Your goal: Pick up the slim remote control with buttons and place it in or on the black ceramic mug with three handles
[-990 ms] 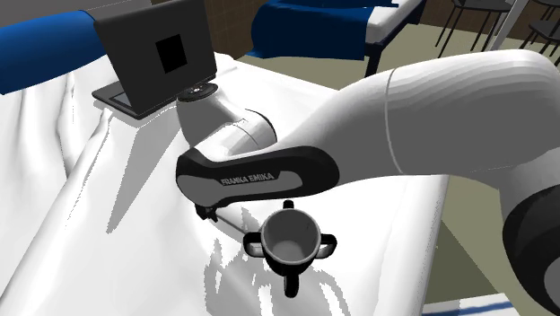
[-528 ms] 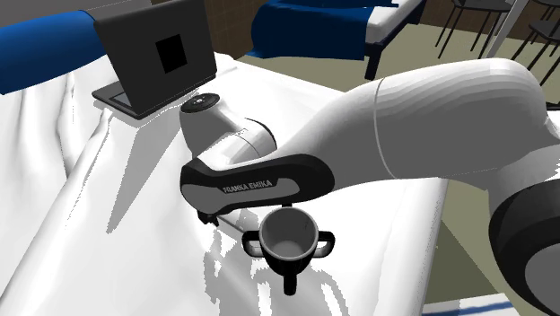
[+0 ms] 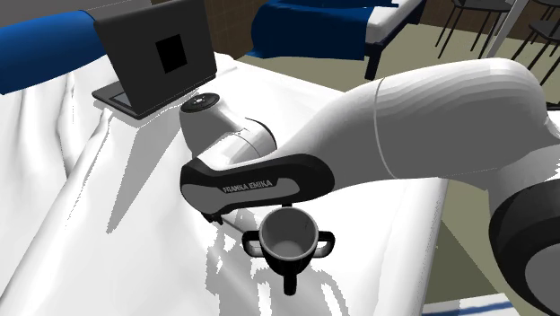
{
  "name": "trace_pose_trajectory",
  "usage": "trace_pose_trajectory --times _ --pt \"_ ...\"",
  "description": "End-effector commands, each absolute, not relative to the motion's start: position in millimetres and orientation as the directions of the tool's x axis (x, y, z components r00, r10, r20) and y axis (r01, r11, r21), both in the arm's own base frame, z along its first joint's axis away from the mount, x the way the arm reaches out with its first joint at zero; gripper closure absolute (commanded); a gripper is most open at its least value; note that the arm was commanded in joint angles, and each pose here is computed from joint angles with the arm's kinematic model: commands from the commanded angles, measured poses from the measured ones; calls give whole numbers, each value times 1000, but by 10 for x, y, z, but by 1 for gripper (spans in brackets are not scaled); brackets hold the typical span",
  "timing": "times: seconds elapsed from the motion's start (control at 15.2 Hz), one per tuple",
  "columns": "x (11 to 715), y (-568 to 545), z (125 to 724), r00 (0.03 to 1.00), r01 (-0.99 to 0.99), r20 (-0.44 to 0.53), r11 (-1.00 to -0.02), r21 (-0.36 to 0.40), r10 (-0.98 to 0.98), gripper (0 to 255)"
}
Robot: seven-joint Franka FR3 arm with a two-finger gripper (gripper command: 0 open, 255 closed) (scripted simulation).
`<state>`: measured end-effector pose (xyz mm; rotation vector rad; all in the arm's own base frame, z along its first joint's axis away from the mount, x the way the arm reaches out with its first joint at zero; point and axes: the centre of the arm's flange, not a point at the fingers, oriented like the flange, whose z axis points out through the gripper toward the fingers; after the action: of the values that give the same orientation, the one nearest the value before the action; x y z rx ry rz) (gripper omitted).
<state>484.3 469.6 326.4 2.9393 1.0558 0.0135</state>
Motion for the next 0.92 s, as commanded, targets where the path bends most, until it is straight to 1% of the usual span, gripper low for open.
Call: trace_pose_trajectory --times 0.0,0.33,0.86 --pt "4843 4696 3260 772 636 1 -771 20 636 255" --pt "4842 4695 3259 772 636 1 -771 20 636 255" --pt "4842 4695 3682 772 636 1 -771 20 636 255"
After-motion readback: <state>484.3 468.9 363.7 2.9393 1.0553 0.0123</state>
